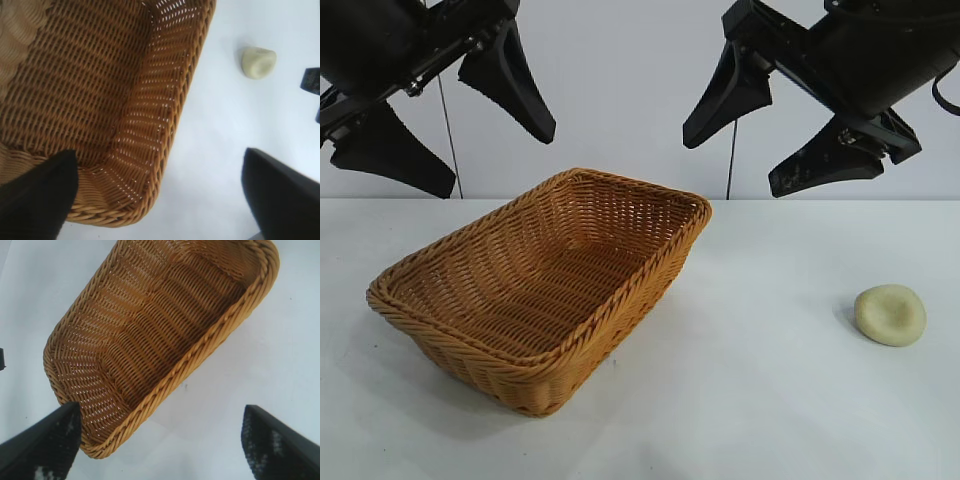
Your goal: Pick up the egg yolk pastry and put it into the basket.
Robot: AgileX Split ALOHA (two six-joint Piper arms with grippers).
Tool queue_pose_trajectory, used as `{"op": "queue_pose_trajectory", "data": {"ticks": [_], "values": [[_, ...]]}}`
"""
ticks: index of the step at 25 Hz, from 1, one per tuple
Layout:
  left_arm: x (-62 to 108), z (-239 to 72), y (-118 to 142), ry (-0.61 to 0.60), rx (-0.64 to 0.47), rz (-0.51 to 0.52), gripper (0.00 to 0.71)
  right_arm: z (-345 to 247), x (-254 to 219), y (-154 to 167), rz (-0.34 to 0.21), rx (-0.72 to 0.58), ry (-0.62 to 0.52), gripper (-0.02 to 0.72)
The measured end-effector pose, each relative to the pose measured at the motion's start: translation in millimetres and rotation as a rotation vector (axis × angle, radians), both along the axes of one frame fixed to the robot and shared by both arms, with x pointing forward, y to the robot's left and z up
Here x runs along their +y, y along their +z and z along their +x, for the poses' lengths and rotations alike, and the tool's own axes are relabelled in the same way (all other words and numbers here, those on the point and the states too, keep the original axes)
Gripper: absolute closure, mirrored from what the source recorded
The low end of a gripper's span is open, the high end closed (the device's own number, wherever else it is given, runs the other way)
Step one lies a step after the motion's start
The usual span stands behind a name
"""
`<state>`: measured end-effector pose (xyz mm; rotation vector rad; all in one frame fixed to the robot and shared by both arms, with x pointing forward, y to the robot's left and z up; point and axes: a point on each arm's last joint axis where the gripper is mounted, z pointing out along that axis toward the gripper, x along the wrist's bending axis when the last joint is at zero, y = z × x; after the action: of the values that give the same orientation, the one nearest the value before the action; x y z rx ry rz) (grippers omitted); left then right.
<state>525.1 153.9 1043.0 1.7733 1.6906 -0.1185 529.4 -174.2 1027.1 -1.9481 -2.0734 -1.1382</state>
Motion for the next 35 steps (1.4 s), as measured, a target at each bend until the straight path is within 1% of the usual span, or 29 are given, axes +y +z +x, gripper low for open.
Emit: {"op": "queue_pose_trajectory", "data": {"ticks": [24,30,32,35], "values": [[0.0,0.3,0.1,0.003,-0.002,-0.001,0.071,0.6,-0.2,0.2,-0.001,-0.006,-0.005,0.079],[1.2,-1.6,0.4,0.069,0.055,-0.021,0.071,0.6,-0.2,0.2,-0.001,-0.006,-0.005,0.079],[3.9,-5.5,5.2,0.096,0.071,-0.020,0.071,0.6,-0.2,0.2,-0.001,-0.006,-0.005,0.079],[8.4,-15.6,21.5,0.149,0.057,-0.030,0.071,0.9,-0.3,0.3,-0.001,-0.008,-0.007,0.079]]}}
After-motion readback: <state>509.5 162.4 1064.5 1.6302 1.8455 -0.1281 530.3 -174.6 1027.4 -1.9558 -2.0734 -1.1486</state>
